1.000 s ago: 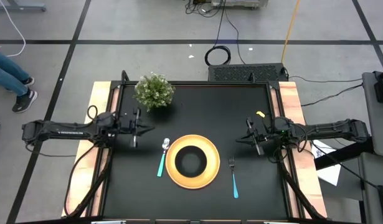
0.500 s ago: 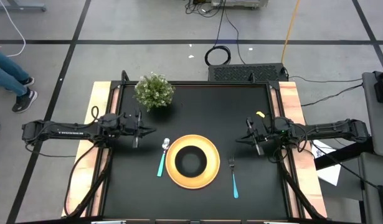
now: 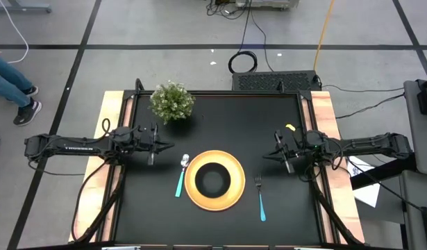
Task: Set table place
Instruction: Put the blue fork on the yellow plate to the right of the black bowl
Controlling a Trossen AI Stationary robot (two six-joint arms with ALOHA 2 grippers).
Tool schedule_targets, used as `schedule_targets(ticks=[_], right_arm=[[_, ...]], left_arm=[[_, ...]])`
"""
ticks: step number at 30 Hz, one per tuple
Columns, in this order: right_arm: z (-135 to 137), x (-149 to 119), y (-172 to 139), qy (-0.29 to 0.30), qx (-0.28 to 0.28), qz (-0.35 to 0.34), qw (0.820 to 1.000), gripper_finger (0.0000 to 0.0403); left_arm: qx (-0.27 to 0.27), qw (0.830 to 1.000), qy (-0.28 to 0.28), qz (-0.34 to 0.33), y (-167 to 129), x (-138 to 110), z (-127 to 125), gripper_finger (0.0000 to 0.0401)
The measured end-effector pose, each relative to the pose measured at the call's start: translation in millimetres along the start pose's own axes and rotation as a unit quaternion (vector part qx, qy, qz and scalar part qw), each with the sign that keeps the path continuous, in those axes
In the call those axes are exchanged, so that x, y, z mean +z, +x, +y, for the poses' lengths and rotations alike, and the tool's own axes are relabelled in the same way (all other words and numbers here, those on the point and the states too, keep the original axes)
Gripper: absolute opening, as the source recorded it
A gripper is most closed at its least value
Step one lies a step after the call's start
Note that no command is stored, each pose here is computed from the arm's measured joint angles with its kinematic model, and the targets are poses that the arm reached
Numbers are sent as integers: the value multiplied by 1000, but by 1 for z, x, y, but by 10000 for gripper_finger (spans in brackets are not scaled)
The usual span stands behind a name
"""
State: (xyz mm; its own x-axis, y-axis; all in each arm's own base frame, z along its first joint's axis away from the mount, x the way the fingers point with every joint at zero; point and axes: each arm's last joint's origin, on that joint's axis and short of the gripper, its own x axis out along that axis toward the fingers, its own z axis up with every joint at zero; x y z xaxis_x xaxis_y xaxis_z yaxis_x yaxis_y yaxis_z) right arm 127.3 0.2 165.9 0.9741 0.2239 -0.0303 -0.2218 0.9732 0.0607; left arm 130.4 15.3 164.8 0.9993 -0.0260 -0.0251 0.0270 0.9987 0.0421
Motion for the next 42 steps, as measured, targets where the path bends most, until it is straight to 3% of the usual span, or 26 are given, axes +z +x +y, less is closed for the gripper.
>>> schedule_targets(ticks=[10, 18, 21, 25, 28, 35, 42], right_arm=[[0, 0, 0, 27, 0, -1, 1000, 0], [2, 16, -1, 17, 25, -72, 997, 0], [3, 11, 1, 35, 25, -31, 999, 3], [4, 35, 7, 31, -1, -9, 999, 14], [6, 46, 11, 60, -26, 46, 997, 26], [9, 76, 15, 111, -59, 108, 986, 86], [16, 75, 16, 144, 30, 114, 983, 128]], left_arm=[[1, 1000, -1, -3, 0, 1, 0, 3], [0, 1000, -1, -3, 0, 1, 0, 3], [0, 1000, -9, -3, 0, 1, 0, 6], [0, 1000, -14, -3, 0, 1, 0, 14], [1, 1000, -14, -3, 0, 1, 0, 15], [2, 1000, -11, -2, 0, 0, 0, 3], [14, 1000, -11, -2, 0, 1, 1, 25]])
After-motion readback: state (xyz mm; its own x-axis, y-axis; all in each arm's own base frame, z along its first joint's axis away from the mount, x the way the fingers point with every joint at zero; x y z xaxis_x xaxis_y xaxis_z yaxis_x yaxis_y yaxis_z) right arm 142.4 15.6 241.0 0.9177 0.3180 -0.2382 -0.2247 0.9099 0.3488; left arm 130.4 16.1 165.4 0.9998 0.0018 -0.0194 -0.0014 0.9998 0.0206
